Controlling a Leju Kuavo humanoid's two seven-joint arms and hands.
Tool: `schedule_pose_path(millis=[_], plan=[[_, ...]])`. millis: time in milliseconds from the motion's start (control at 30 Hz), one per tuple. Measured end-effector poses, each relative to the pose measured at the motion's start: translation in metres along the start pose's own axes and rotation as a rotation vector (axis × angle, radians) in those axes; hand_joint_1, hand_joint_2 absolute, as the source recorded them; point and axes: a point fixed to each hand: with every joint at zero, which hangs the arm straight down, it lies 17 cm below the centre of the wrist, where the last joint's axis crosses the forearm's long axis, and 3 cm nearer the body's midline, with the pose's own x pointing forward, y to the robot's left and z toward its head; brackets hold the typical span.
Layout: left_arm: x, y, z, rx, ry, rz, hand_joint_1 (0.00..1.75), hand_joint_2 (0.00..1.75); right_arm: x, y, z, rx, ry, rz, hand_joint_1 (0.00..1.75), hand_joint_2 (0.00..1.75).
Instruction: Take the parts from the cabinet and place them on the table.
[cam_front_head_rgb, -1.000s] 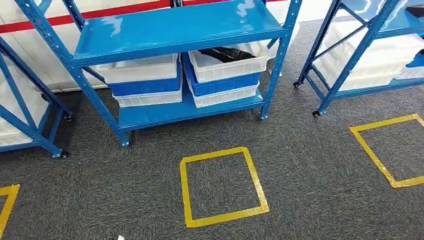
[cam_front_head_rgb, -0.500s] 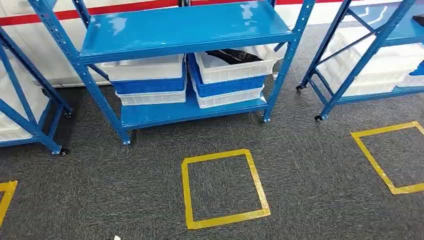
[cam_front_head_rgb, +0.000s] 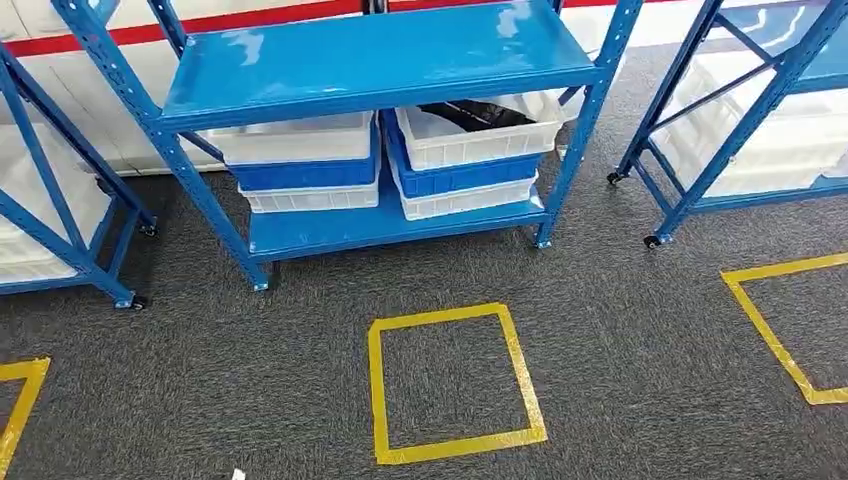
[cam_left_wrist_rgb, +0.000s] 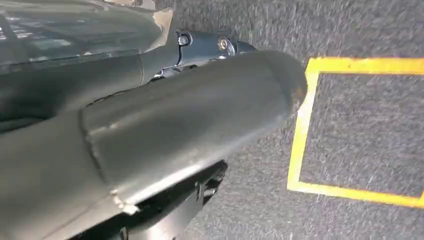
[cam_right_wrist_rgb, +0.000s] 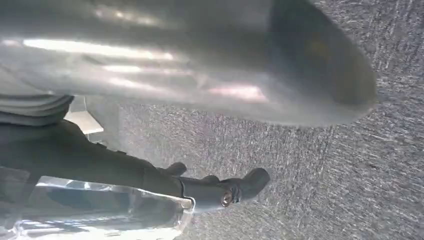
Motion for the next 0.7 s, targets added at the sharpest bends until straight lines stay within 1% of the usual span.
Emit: schedule_pose_path(millis=[567, 700], plan=[[0.0031, -0.0023, -0.0012, -0.007, -0.002, 0.007, 0.0, 0.0, 0.0051, -0.0014, 0.0002, -0.003, -0.01, 0.003, 0.0, 0.0], [0.0008, -0.0024, -0.0007, -0.009, 0.002, 0.007, 0.0, 0.0, -0.0015, 0.0, -0.0002, -0.001, -0.001, 0.006, 0.0, 0.0]])
